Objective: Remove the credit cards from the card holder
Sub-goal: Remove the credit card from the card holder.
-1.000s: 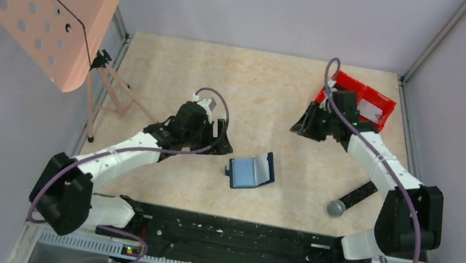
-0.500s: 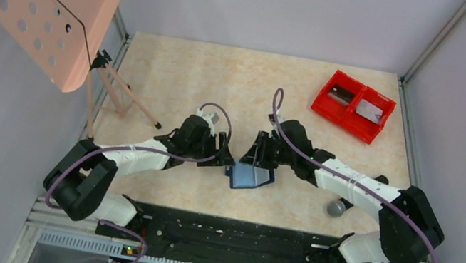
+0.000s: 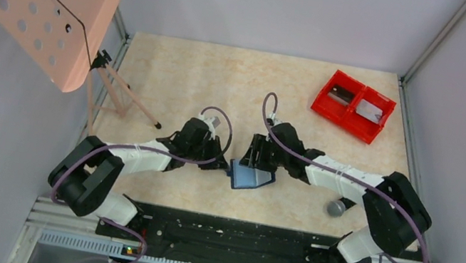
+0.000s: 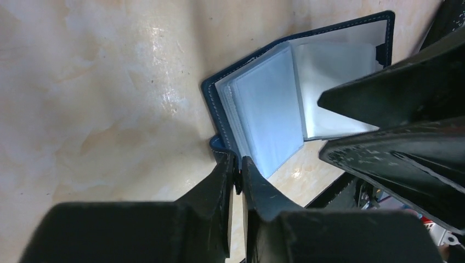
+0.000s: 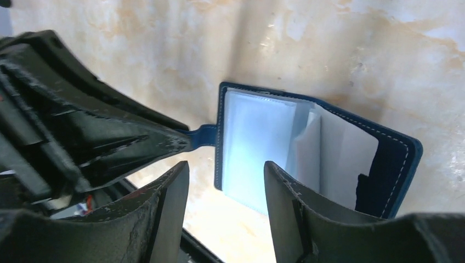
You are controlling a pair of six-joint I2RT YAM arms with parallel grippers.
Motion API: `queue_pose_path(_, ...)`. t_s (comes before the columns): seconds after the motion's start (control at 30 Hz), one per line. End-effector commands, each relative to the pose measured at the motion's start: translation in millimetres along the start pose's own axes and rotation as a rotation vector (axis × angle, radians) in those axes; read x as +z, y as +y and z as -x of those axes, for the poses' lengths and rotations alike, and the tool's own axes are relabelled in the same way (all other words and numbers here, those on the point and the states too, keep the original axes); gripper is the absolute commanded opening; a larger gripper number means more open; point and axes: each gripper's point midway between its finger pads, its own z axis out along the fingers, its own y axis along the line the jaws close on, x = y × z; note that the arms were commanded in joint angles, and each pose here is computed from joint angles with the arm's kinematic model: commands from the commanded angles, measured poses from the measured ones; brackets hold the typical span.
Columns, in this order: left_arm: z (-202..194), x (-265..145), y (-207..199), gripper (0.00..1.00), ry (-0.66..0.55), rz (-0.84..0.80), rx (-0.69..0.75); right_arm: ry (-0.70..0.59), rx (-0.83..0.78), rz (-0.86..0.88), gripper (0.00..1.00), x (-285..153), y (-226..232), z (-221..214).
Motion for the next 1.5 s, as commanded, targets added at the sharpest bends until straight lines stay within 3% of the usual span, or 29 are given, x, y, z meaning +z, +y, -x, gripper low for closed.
queue_pose_path(0.0,4,-4,-12,0.09,-0.026,-0.058,0.025,0.009,-0.055,-0.043,0.56,10,-8,-5)
queue_pose_path(0.07,2,-5,-12,0.00,-0.024,-0.059,0.026,0.010,-0.074,-0.053,0.61,12,-7,-5)
queue_pose_path(0.27,-1,-6,-10,0.00,-0.015,-0.057,0.027,0.007,-0.155,-0.142,0.68,17,-11,-9)
queue_pose_path(0.87,-6,-8,-4,0.00,-0.022,-0.051,0.015,-0.013,-0.275,-0.362,0.74,29,-30,-17)
queue_pose_path(0.97,-6,-8,-4,0.00,-0.024,-0.048,0.019,-0.016,-0.282,-0.391,0.70,28,-36,-17)
queue_pose_path(1.13,-6,-9,-1,0.00,-0.028,-0.036,0.019,-0.037,-0.286,-0.397,0.52,23,-35,-13)
queue_pose_path(1.47,-8,-9,4,0.00,-0.027,-0.015,0.022,-0.047,-0.282,-0.382,0.42,19,-29,-8)
